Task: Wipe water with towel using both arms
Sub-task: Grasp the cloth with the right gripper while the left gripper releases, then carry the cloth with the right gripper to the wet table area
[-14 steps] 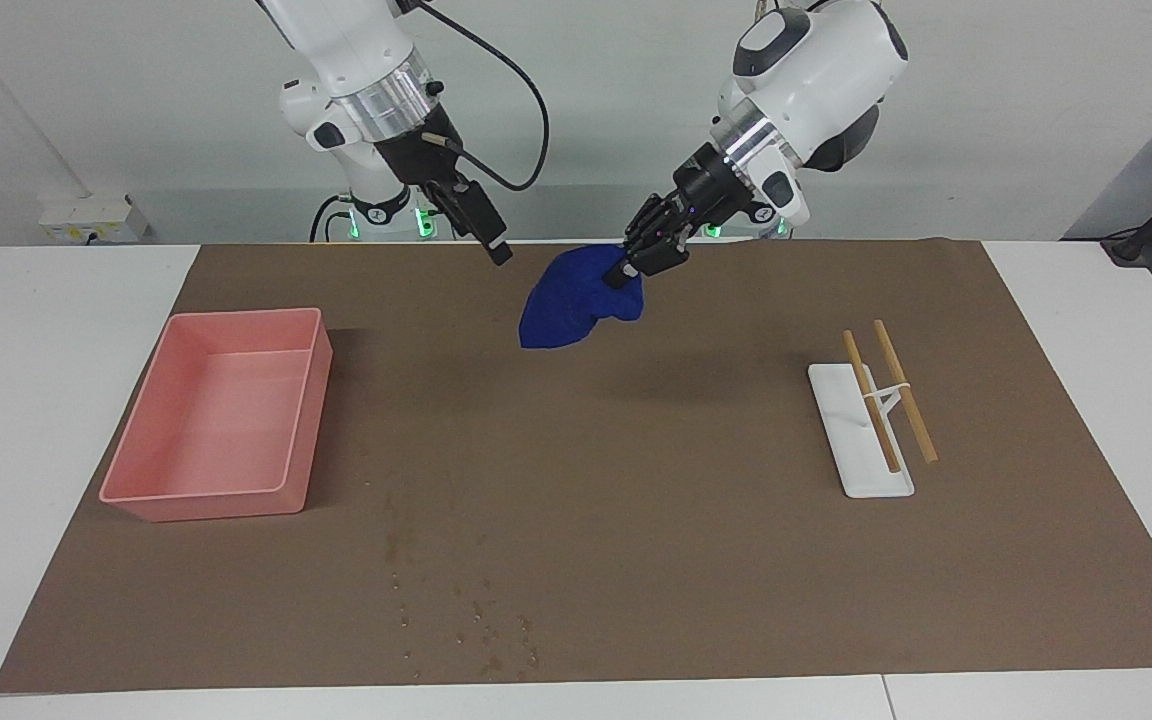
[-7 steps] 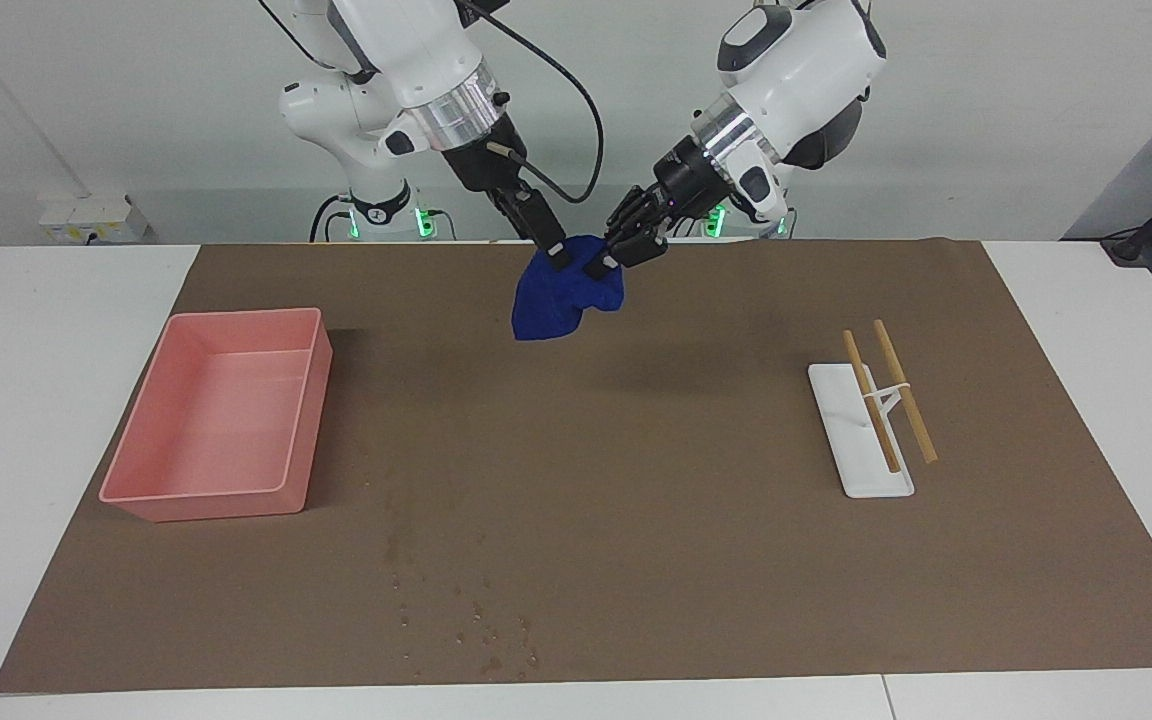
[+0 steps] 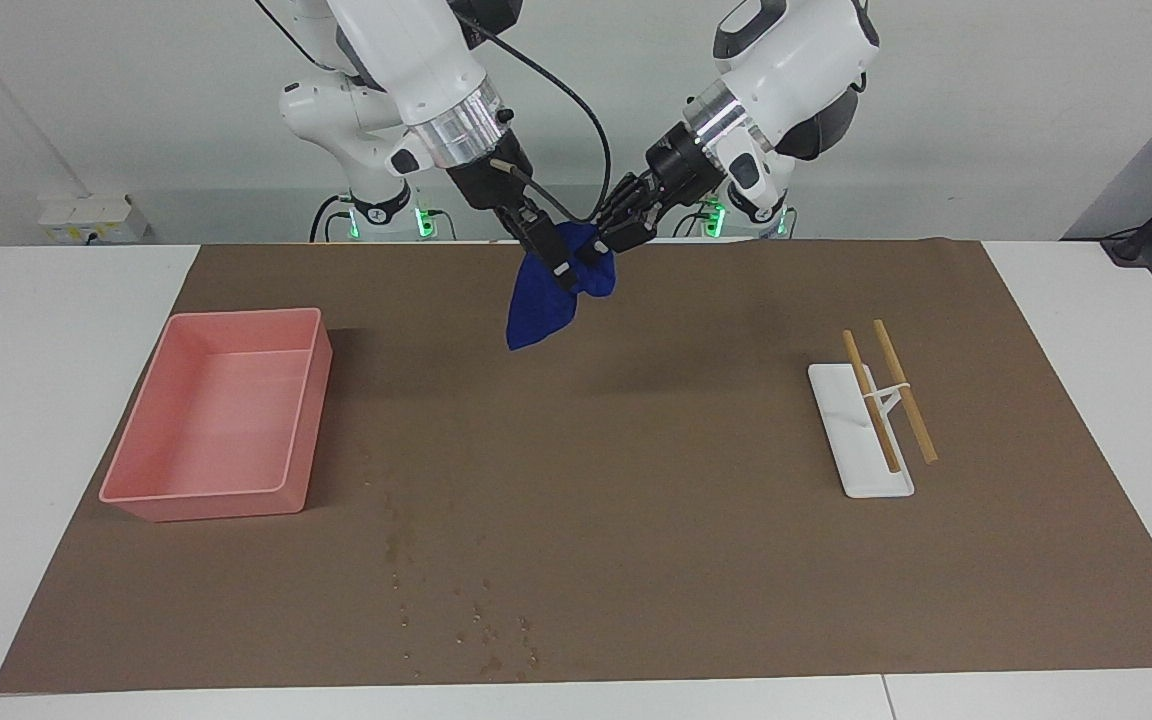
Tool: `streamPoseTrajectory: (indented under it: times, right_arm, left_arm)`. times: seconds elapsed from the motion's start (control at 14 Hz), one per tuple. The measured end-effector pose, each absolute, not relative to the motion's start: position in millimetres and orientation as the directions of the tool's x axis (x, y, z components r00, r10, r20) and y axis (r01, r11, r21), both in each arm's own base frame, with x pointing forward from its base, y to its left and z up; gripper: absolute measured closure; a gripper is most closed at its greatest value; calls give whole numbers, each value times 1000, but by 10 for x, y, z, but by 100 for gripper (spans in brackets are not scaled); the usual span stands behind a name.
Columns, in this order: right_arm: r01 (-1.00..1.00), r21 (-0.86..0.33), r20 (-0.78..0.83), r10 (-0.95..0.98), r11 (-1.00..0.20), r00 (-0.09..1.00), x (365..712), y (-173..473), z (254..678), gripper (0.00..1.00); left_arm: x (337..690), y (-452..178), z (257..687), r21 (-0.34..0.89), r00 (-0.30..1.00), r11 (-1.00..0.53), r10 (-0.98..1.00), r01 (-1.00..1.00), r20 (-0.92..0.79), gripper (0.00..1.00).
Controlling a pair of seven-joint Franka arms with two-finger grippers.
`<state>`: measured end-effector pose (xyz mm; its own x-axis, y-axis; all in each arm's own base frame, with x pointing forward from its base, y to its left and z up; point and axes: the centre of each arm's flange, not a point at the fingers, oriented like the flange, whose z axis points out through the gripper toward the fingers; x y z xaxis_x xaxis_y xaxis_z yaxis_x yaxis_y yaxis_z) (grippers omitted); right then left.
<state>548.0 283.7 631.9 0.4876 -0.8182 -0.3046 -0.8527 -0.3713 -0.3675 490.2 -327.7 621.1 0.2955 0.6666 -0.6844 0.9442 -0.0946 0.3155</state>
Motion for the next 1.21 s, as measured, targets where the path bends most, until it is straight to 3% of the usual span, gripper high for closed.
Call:
streamPoseTrajectory:
  times: [0.21, 0.36, 0.86, 1.0, 1.21]
  right_arm:
    - [-852, -367, -303, -818, -373, 489, 5485, 2826, 6315, 61]
    - [-852, -366, -303, -818, -373, 488, 5491, 2819, 6309, 72]
    - [-827, -381, -280, -801, -412, 529, 5507, 2790, 6307, 79]
    - [-798, -390, -226, -792, -460, 567, 5529, 2746, 6296, 79]
    - [-742, -383, -108, -770, -551, 628, 5617, 2573, 6226, 79]
  left_arm:
    - [4911, -3247, 6215, 316, 292, -90, 668, 944, -684, 82]
    - [4909, -3245, 6211, 316, 292, -89, 669, 945, -684, 82]
    - [4898, -3264, 6216, 320, 296, -91, 668, 943, -683, 78]
    - [4891, -3269, 6209, 343, 326, -119, 693, 932, -643, 61]
    - [4932, -3194, 6207, 425, 424, -228, 785, 876, -452, 27]
